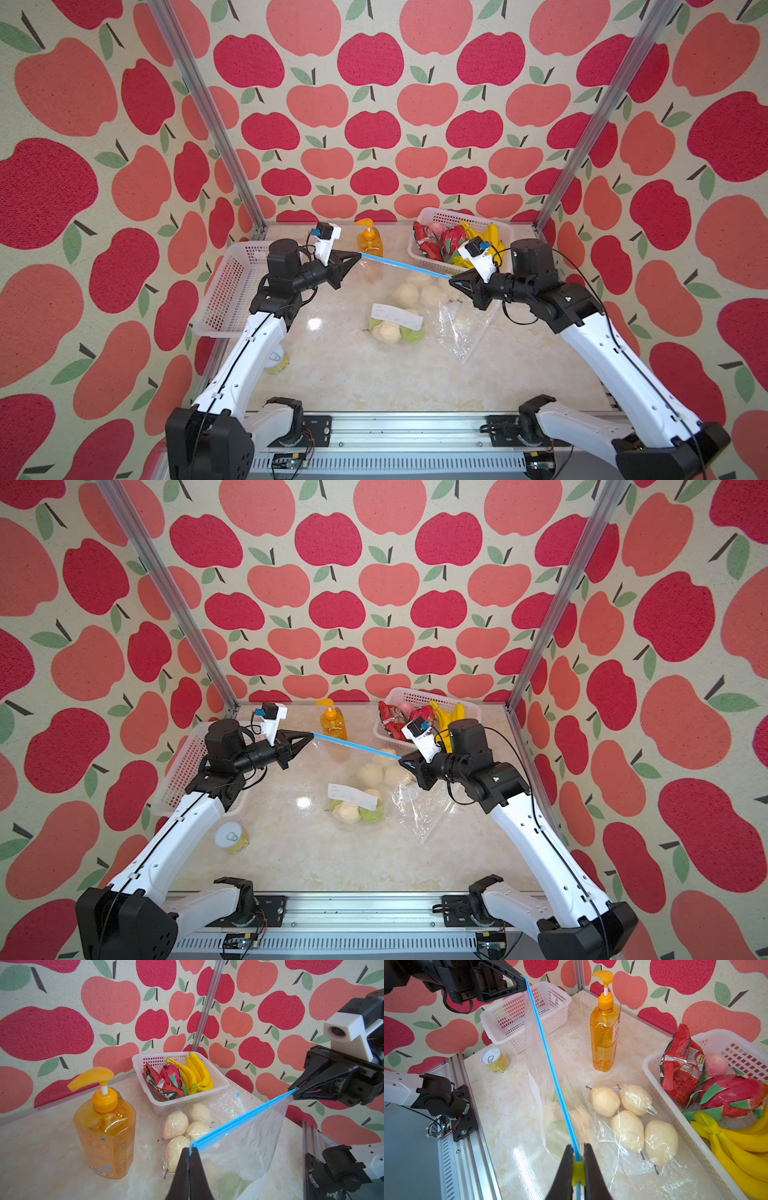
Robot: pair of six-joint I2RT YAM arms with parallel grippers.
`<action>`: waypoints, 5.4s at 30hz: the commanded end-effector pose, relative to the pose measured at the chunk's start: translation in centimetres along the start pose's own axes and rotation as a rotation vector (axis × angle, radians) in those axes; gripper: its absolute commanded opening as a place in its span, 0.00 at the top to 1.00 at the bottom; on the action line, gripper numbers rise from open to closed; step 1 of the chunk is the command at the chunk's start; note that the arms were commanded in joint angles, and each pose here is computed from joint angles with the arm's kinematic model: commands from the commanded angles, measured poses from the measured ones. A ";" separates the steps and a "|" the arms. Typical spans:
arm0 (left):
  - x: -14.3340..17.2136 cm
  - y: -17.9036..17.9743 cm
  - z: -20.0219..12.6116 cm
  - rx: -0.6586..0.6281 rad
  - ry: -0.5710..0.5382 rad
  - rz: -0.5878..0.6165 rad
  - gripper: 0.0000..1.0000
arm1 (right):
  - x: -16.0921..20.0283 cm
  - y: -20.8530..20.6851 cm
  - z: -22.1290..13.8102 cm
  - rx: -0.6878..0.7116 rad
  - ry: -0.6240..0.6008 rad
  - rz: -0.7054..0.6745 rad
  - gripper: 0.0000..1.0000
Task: Open the zip-top bag and take out the pear
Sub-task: Unzip the zipper on the zipper food storage bag, then open the zipper of the food storage bag at the center of the board.
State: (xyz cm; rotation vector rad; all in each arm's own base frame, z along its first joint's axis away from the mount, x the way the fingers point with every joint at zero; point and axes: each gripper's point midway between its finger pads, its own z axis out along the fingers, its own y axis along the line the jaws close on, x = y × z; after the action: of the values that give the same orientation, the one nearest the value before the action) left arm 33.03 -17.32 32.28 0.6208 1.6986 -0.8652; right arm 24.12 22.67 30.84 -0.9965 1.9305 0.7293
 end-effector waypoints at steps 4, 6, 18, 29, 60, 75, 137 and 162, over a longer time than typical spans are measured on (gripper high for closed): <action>-0.1 -0.2 0.0 0.033 -0.018 0.109 1.00 | 0.7 1.7 -1.2 -0.074 0.010 -0.029 0.39; 0.7 -1.8 0.8 0.107 0.002 0.166 1.00 | 0.1 2.4 -1.4 -0.093 0.000 -0.065 0.37; 3.6 -7.3 2.0 0.336 0.059 0.330 1.00 | -3.0 6.0 -0.1 -0.185 0.026 -0.097 0.57; 3.9 -7.8 2.4 0.353 0.080 0.328 1.00 | -0.4 7.6 2.5 -0.152 0.172 0.134 0.69; 3.3 -8.1 2.1 0.353 0.074 0.340 1.00 | 4.8 7.2 4.5 -0.135 0.378 0.269 1.00; 3.4 -8.2 2.1 0.357 0.073 0.342 1.00 | 5.3 5.4 4.6 -0.051 0.394 0.313 1.00; 4.1 -8.5 2.3 0.372 0.092 0.348 1.00 | 6.9 4.4 4.4 -0.083 0.431 0.332 1.00; 4.4 -8.6 2.4 0.378 0.100 0.344 1.00 | 7.2 7.6 5.4 -0.203 0.430 0.225 0.90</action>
State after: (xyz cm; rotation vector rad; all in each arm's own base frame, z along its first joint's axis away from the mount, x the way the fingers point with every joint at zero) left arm 26.88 -24.30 29.22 1.1690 1.4868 -0.9183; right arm 17.71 27.59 23.23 -1.1036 2.4190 0.8815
